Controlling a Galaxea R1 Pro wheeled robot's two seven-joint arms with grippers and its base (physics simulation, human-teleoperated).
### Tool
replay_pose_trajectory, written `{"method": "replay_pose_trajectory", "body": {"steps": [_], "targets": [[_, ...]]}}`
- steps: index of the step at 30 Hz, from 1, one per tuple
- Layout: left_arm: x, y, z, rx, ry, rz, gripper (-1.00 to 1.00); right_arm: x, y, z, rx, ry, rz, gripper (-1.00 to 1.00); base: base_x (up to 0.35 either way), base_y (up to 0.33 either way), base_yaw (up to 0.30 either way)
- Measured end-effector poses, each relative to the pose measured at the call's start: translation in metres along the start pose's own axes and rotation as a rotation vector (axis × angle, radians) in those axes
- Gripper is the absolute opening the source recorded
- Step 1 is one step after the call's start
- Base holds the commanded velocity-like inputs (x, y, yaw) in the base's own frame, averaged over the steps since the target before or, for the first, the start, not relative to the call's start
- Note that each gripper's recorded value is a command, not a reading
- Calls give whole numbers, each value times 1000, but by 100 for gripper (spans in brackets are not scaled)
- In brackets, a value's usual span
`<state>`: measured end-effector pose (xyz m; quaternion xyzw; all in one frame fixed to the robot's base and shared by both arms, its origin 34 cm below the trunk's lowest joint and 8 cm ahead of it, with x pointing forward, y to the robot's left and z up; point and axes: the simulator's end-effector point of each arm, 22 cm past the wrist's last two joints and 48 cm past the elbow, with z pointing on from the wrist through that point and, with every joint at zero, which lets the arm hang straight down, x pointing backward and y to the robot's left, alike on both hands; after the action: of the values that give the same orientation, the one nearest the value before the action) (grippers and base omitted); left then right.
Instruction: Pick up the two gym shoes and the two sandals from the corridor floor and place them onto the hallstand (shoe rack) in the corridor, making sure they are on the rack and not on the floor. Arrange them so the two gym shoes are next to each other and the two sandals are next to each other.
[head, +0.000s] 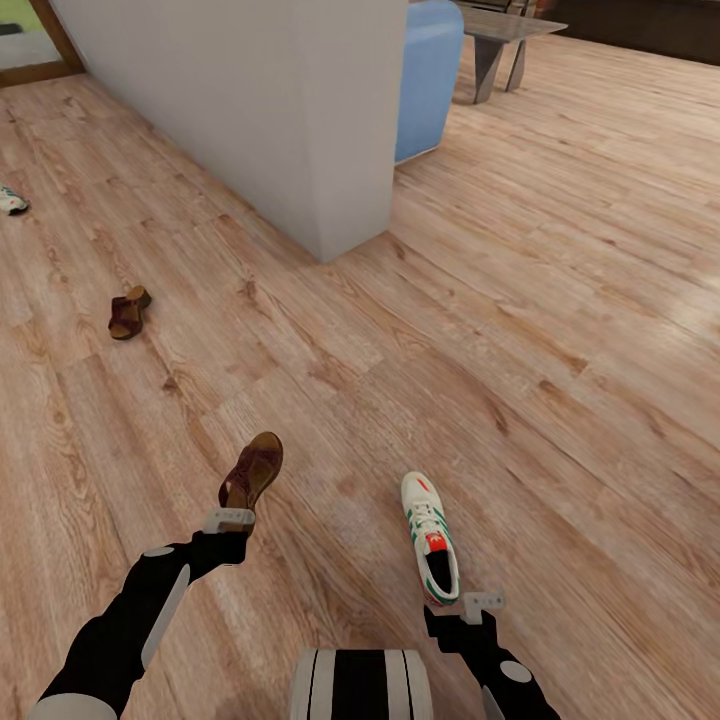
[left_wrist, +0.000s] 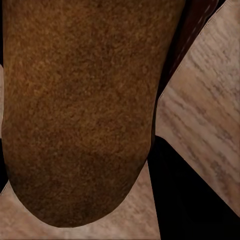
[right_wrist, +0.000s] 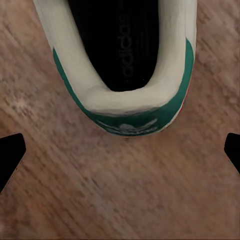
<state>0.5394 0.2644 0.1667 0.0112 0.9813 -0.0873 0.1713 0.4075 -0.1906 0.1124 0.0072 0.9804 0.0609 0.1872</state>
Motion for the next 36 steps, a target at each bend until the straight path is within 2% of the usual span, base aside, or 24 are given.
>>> {"method": "replay_pose_trajectory", "body": {"steps": [5,29,36], "targets": [[0,0,0,1,-1,0,-100,0,0,0,0,0,0,100,163,0,0],[-1,-1,0,2,-4,1,-100,1,0,0,0,2,0,100,26,4,0],[12,1,8,2,23,-4,-100,14,-1,5,1,28,3,100,0,0,0]]}}
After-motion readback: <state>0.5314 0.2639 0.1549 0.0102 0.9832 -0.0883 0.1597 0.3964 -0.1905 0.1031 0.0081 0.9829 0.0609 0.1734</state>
